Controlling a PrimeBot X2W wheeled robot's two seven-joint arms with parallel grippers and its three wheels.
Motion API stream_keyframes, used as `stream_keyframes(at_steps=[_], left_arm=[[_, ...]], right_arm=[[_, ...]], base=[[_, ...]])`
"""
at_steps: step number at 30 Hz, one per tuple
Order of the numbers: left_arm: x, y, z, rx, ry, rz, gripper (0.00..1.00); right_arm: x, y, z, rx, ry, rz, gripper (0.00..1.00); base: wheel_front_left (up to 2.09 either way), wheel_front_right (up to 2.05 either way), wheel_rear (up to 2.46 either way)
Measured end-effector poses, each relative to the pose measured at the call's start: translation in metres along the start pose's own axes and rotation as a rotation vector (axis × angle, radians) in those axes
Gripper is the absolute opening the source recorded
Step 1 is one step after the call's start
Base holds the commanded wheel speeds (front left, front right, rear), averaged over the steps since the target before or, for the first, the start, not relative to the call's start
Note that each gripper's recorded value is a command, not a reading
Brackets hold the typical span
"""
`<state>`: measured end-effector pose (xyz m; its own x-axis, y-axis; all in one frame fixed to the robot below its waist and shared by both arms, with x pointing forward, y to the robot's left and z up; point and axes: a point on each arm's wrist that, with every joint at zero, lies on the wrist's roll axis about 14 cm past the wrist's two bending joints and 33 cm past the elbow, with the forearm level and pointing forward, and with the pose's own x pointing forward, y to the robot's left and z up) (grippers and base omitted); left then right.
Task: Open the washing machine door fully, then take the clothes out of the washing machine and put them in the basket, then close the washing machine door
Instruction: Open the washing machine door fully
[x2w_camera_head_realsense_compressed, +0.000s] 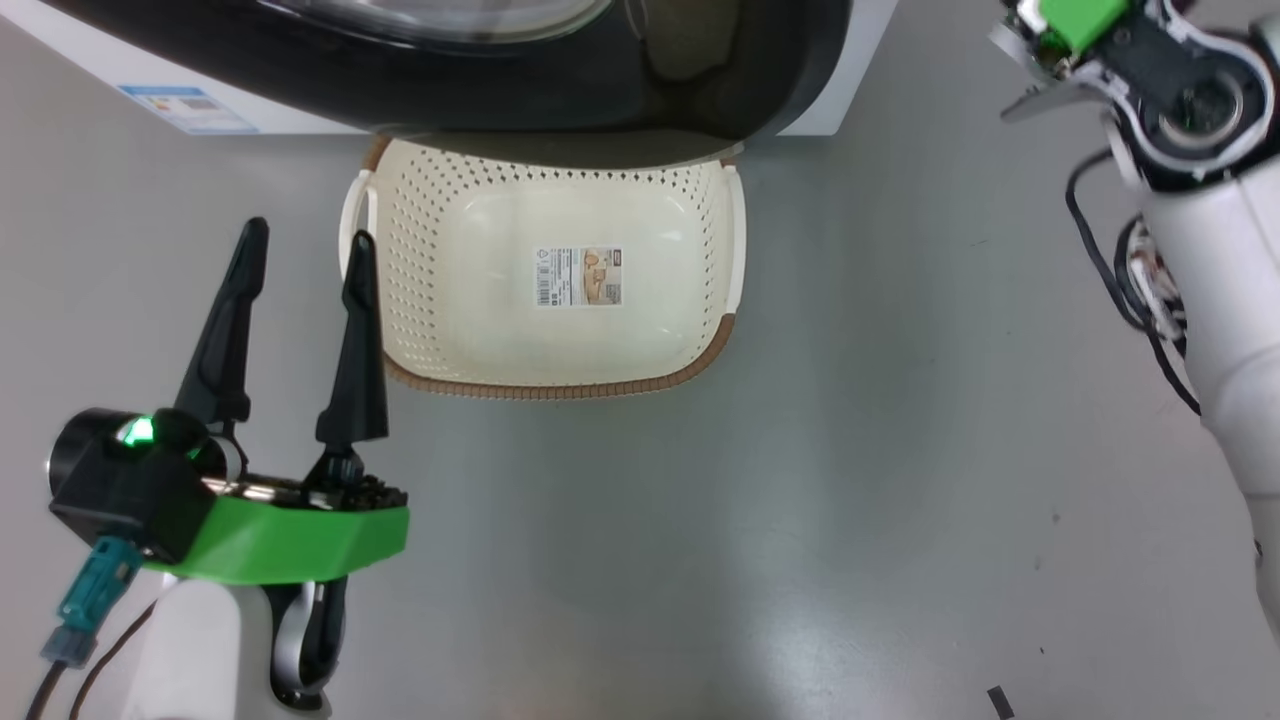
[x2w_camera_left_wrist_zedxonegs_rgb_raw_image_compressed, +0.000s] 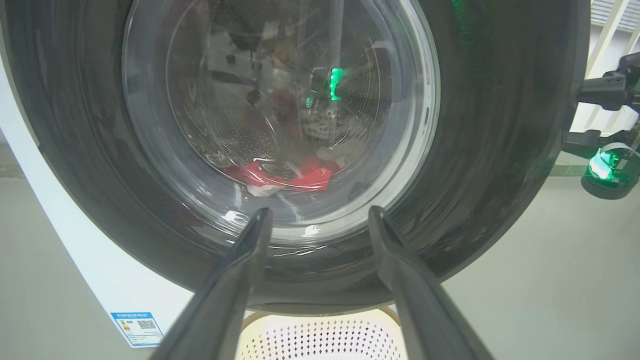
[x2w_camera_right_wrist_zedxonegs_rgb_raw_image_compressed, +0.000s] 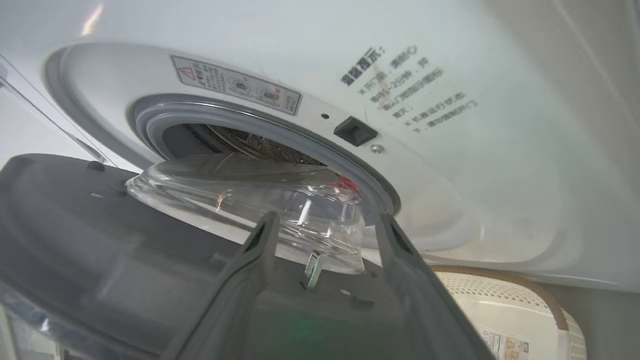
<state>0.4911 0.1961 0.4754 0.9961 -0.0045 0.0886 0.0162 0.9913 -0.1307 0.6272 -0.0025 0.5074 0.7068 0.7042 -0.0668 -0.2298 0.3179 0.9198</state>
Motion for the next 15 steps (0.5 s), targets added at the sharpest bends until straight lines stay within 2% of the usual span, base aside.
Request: stream_keyframes(at_steps=[12,15], left_arm=[[-0.001,-0.006,-0.001,-0.006,0.004,-0.011,1.0],[-0.001,-0.007,-0.004,-0.008,0.01,-0.012,1.0]], right_arm=[[-0.055,-0.036,0.02,-0.436,-0.352,-0.125,1.0],[-0.067,-0.049,0.014,-0.552,-0.364,-0.16,1.0]], base=[[0.0,0.0,0.0],[0.0,0.0,0.0]])
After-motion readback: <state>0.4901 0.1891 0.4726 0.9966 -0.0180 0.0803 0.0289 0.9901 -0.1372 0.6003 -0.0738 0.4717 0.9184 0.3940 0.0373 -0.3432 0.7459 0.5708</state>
